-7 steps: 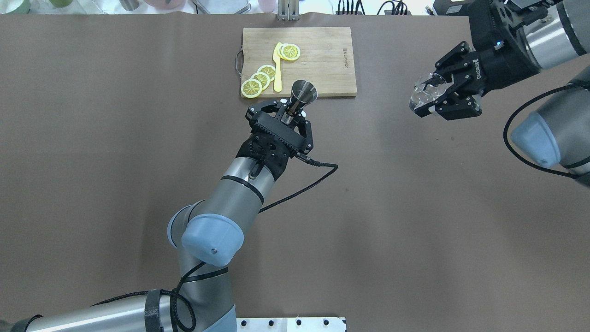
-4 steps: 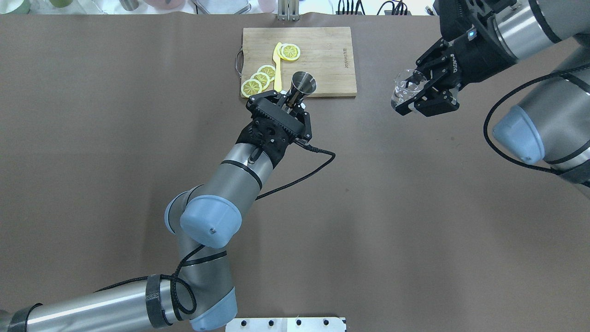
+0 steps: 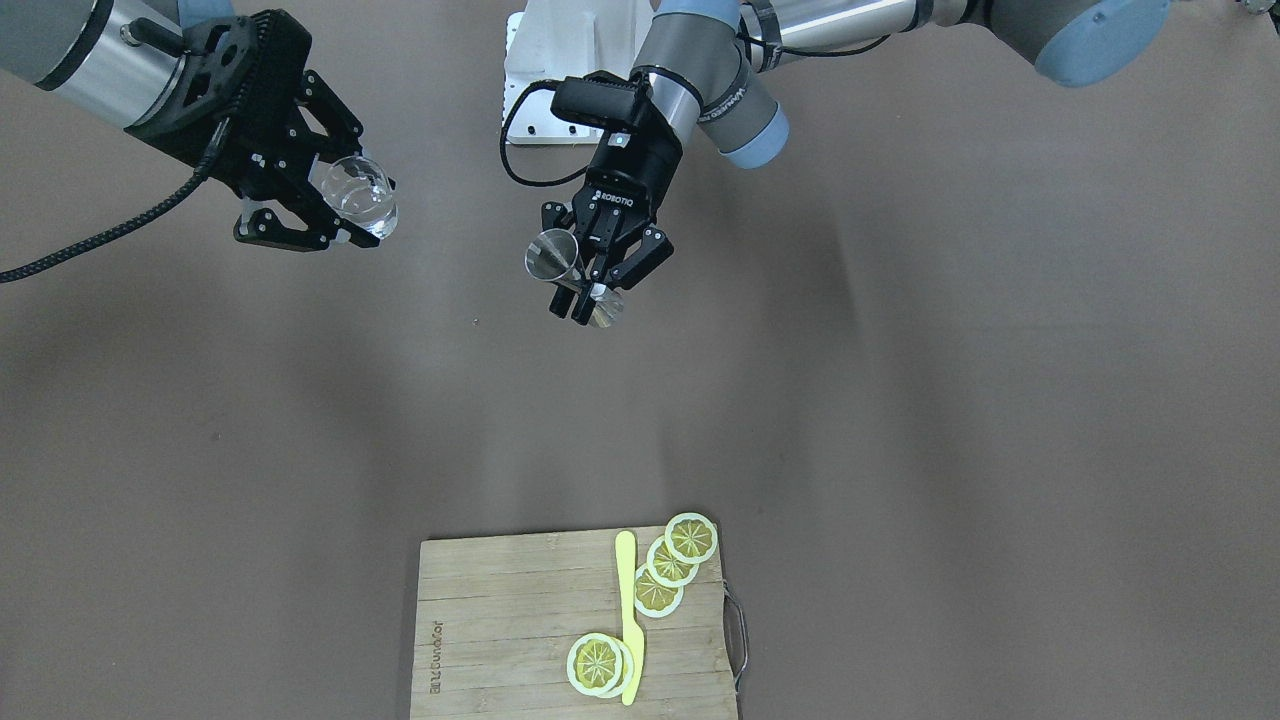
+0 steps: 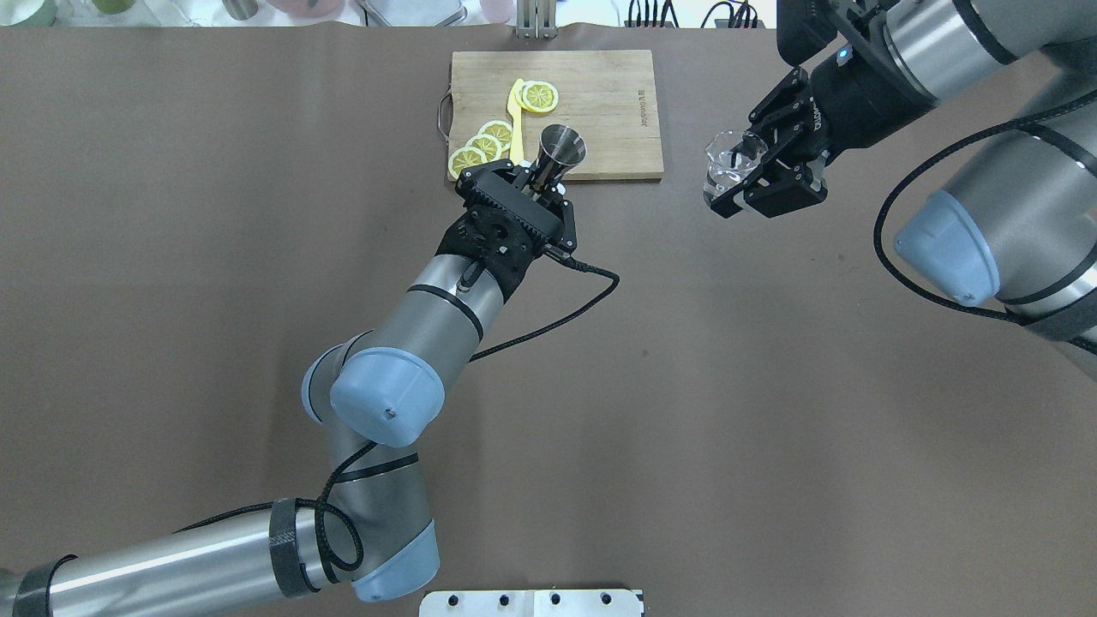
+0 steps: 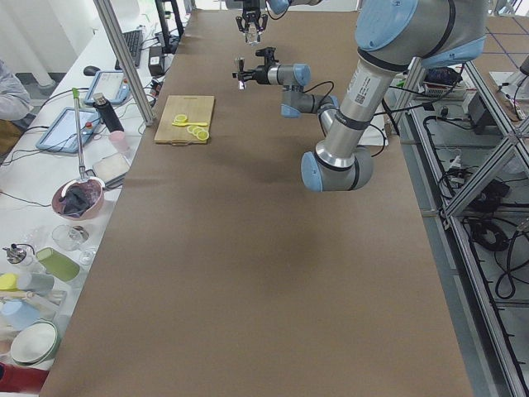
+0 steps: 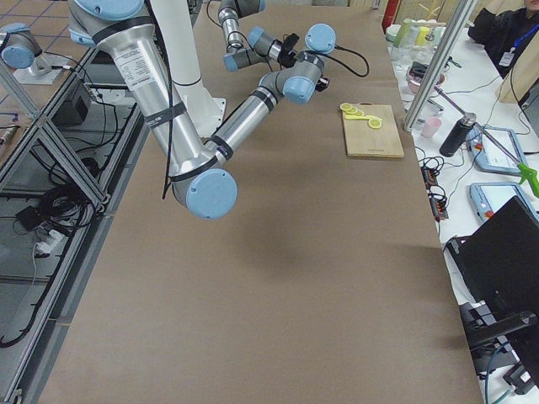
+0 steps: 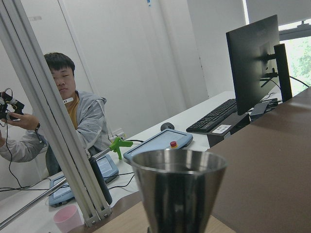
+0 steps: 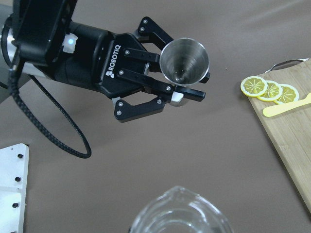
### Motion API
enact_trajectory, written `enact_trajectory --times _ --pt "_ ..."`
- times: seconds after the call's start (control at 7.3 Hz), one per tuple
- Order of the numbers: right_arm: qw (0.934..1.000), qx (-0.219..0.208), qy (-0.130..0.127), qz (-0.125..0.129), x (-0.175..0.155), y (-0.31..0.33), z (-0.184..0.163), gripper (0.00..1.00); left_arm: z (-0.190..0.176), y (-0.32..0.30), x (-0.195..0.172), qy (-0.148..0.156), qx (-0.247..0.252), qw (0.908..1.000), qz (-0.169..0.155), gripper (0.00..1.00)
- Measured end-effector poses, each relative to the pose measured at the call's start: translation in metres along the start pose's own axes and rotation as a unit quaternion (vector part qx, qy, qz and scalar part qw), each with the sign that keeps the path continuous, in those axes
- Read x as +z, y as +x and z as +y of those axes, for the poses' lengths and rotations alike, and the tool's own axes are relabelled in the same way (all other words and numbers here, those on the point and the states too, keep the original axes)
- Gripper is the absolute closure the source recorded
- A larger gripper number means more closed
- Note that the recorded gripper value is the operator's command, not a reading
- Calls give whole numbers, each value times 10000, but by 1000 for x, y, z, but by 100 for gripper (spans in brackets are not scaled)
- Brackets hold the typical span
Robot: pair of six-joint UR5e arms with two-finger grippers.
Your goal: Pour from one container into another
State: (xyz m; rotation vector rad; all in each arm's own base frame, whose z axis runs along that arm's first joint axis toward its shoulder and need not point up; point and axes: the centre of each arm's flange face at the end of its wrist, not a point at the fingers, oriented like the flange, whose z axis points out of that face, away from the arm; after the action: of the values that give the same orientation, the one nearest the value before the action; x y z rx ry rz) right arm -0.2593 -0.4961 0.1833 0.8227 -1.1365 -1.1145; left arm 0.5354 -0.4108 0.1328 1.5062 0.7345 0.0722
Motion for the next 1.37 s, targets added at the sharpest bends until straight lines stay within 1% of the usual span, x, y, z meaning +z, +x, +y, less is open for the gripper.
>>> enact_trajectory --times 0.41,0.55,0.96,1.37 --pt "9999 51 -100 121 -5 4 -17 100 5 0 3 -43 47 10000 -22 100" --pt "9996 -20 -183 204 -6 8 -24 100 6 0 3 -52 54 10000 -20 100" --pt "9954 -459 -692 481 -4 17 -44 100 7 -3 6 -57 67 10000 -27 100" --pt "9901 -670 -1094 564 3 26 -70 100 8 -6 7 -60 69 10000 -11 100"
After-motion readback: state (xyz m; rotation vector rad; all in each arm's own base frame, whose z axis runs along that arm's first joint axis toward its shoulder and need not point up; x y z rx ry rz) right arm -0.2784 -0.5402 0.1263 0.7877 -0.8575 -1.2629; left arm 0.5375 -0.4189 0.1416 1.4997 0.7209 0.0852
